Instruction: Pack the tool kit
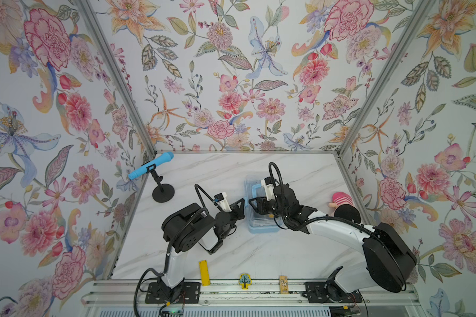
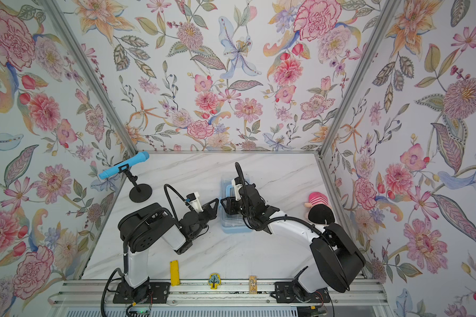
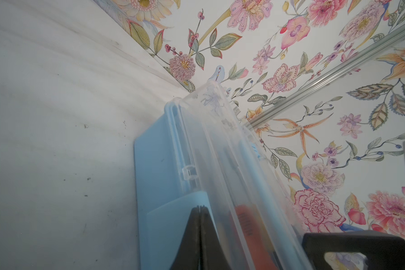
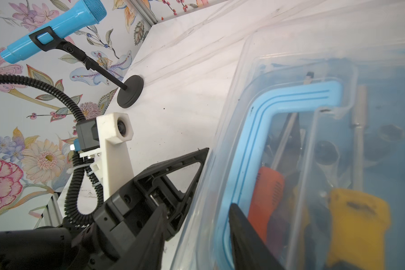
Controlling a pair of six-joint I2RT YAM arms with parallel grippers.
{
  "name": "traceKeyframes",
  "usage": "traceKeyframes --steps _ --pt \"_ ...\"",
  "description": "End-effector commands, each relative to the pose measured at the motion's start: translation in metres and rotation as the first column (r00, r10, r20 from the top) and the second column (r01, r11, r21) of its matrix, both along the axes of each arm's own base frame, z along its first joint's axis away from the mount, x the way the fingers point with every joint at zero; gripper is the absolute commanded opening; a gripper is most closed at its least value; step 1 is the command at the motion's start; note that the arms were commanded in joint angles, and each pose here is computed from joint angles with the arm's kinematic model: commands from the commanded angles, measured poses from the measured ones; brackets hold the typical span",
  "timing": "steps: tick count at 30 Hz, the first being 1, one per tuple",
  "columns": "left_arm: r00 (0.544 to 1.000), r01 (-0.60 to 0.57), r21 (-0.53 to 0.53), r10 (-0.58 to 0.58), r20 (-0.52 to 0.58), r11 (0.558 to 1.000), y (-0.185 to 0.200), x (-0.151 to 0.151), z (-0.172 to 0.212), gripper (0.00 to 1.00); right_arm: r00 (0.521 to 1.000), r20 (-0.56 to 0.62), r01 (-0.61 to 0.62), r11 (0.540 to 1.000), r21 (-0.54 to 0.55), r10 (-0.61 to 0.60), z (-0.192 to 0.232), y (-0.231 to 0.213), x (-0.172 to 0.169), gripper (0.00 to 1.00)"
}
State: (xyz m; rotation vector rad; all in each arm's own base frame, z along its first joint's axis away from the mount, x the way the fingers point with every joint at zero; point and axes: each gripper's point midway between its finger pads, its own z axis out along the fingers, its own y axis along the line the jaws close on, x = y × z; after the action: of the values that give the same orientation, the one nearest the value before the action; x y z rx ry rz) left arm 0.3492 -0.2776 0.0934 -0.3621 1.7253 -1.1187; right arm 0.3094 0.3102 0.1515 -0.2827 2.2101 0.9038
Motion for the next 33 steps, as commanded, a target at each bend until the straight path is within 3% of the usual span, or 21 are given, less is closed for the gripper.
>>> traceKeyframes --steps 1,10,23,33 --pt "0.991 0.123 -0.033 -0.125 -0.051 0.992 -0.021 -0.026 -0.020 0.07 0.971 -0.240 -0.013 0.988 -0.151 -0.024 -0.080 -0.025 -0.033 0.45" --pt "0.991 0.114 -0.071 -0.118 -0.059 0.991 -0.020 -0.026 -0.028 0.07 0.964 -0.265 -0.015 0.992 -0.123 -0.018 -0.090 -0.026 -0.036 0.45" --pt "0.978 0.210 0.164 -0.209 -0.026 0.964 -0.054 -0.012 -0.014 0.08 0.952 -0.305 -0.016 0.991 -0.132 -0.026 -0.110 -0.029 -0.038 0.42" --pt "0.934 0.334 0.305 -0.357 0.022 0.892 -0.093 -0.004 -0.009 0.10 0.928 -0.373 -0.046 0.995 -0.091 0.009 -0.136 -0.023 -0.047 0.35"
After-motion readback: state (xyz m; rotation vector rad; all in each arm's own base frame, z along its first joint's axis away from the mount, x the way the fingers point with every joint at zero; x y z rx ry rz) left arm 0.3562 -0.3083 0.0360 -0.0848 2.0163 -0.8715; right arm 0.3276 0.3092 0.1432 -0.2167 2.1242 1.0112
